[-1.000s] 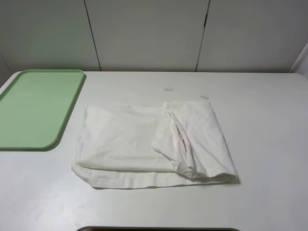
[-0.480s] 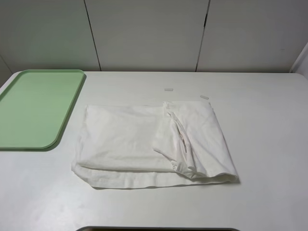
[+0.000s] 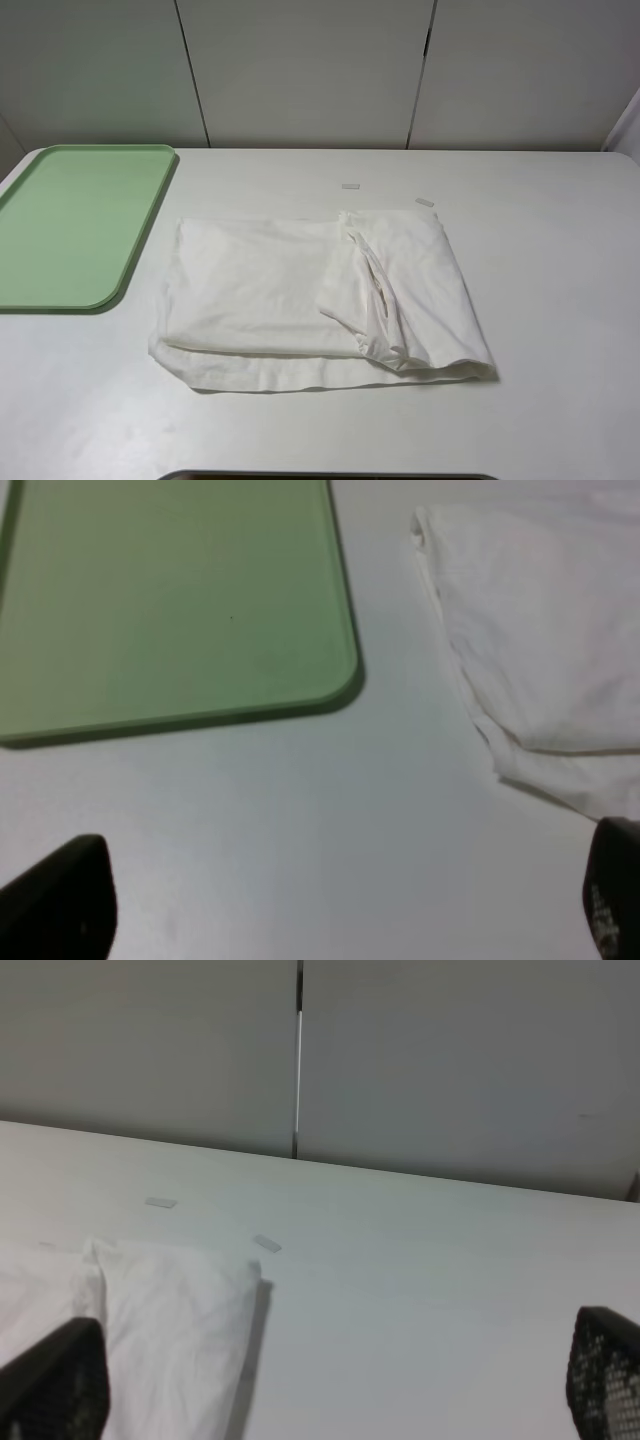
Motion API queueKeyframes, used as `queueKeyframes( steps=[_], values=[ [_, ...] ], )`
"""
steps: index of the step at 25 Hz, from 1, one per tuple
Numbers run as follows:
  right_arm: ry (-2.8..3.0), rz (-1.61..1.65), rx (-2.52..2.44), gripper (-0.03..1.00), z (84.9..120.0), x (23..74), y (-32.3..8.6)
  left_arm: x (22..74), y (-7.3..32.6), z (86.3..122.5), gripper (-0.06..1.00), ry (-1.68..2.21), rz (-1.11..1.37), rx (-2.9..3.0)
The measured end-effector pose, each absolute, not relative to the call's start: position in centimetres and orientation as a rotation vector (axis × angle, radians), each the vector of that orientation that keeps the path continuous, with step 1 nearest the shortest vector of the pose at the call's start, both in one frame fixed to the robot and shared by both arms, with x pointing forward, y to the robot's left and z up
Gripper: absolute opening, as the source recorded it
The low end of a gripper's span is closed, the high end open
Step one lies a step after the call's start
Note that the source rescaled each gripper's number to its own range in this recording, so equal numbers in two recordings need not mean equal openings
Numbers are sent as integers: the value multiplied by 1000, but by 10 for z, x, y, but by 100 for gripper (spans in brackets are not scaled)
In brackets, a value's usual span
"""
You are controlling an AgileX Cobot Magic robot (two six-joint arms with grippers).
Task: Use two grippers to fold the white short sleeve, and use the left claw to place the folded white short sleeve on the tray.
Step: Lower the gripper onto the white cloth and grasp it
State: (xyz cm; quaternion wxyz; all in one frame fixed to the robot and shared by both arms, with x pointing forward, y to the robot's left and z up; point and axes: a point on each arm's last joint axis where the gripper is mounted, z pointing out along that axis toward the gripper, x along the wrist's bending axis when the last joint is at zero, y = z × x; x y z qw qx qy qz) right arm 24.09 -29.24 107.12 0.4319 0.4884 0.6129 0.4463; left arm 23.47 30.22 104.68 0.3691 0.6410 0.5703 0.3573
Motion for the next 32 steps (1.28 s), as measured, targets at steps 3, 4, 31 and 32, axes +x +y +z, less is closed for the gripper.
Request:
queueKeyframes(
  steps=[3,4,31,32],
  values=[
    [1530,1111,1217,100,1071,241,-292,235,302,1047,92,1464,917,1645],
    [1530,1111,1217,100,1071,241,-292,235,302,1047,92,1464,917,1645],
    [1678,997,1358,100,1056,233,-291,235,302,1047,92,1464,917,1645],
    [1660,984,1373,100,1056,234,-290,235,302,1047,92,1464,917,1645]
  ],
)
